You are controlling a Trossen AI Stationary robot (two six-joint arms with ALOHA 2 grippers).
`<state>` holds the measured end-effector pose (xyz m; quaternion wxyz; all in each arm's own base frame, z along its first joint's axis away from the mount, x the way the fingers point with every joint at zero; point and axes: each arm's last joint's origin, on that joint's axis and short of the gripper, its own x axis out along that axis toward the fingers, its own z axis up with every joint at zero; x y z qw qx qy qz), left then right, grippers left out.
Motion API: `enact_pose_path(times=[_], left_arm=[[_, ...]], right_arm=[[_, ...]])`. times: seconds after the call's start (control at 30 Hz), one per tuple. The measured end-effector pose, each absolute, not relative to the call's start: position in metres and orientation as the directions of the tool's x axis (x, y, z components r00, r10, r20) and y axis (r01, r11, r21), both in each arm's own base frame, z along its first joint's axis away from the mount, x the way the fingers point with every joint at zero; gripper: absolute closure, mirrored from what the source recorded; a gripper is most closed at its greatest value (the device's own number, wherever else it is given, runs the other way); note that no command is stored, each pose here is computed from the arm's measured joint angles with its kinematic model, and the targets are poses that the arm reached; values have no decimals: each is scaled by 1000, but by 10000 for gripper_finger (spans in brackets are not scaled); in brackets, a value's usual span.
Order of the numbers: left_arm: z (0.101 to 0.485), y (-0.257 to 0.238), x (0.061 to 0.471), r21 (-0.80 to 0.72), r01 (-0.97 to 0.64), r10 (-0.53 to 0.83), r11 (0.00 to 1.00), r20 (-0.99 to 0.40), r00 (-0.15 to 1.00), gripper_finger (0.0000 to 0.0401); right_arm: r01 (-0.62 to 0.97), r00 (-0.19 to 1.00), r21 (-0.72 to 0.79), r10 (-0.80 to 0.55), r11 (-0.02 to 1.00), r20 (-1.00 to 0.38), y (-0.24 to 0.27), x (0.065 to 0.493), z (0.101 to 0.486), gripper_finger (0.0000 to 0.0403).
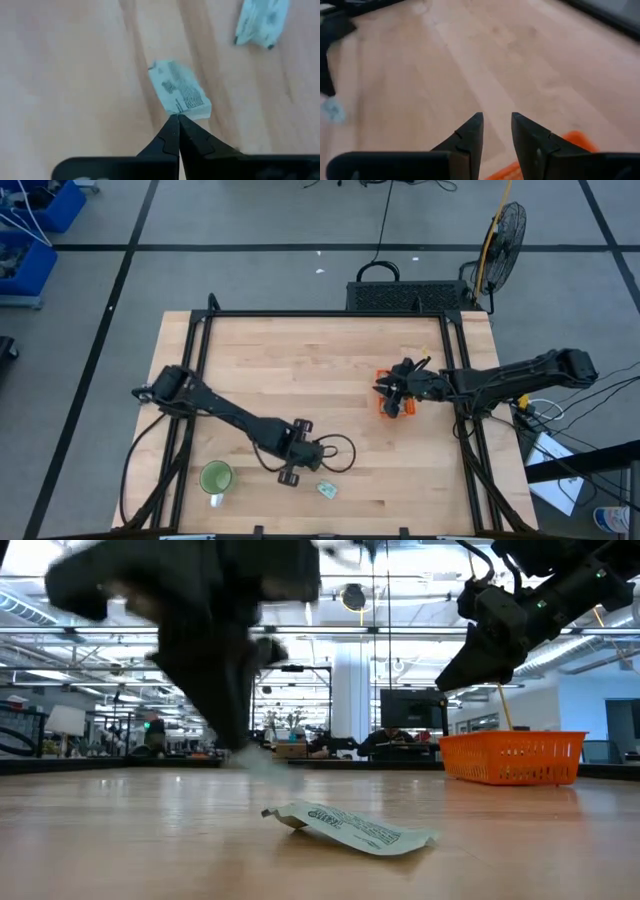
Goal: Pick and place Stevia / Truvia into bins
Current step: Put the stevia packet into the orange basket
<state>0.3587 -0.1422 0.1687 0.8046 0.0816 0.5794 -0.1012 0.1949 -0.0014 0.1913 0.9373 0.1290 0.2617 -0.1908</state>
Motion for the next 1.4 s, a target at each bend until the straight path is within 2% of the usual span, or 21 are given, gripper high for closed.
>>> enact_pose_path(times=[0.1, 0.23, 0.43, 0.57, 0.77, 1.0, 1.4], left_arm=[[184, -132, 357, 86, 226, 1, 970, -937, 349, 397], [200, -113, 357, 262, 99, 199, 960, -886, 419, 398], [203, -98, 362, 468, -81, 450, 880, -768, 456, 399], [204, -92, 365, 524, -187, 545, 831, -699, 463, 398], [208, -88, 374, 538, -248, 580, 806, -632, 514, 399], [212, -80, 381, 525, -279, 583, 804, -604, 544, 399], [212, -76, 383, 526, -272, 580, 806, -608, 542, 399]], right_arm=[[391, 811, 198, -235, 899, -536, 0, 200, 190, 307], [358, 870, 261, -219, 897, -442, 2, 215, 191, 300], [342, 924, 424, -217, 839, -316, 2, 238, 187, 297], [363, 920, 476, -229, 801, -317, -1, 246, 177, 297], [393, 912, 502, -254, 771, -323, -10, 255, 165, 297], [241, 959, 588, -98, 772, -265, -9, 265, 159, 298], [219, 968, 591, -98, 776, -230, -9, 267, 160, 298]])
